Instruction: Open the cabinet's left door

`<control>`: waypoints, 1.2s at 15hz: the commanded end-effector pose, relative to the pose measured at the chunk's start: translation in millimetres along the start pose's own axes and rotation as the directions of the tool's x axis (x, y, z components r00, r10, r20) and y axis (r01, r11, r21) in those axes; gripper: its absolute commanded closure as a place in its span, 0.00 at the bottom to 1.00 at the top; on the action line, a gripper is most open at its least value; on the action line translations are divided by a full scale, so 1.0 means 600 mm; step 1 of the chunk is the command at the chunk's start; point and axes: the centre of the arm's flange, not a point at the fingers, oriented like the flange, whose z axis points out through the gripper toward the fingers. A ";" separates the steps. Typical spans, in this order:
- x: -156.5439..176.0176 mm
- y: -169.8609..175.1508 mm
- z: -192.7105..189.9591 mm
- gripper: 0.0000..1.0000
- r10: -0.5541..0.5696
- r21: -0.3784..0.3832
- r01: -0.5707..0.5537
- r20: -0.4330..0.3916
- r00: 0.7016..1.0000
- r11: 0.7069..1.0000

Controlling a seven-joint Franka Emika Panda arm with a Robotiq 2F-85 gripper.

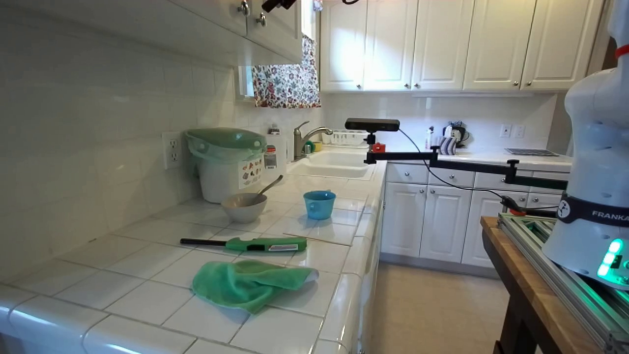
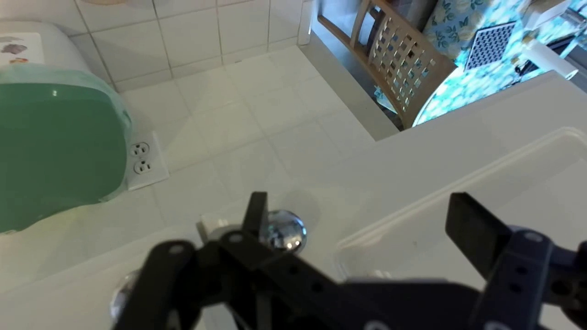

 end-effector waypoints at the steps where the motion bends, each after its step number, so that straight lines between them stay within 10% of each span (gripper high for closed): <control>1: 0.010 0.012 0.012 0.00 -0.049 0.049 0.050 -0.007 0.999 0.998; 18: 0.040 0.053 0.046 0.00 -0.194 0.093 0.195 -0.027 0.981 0.976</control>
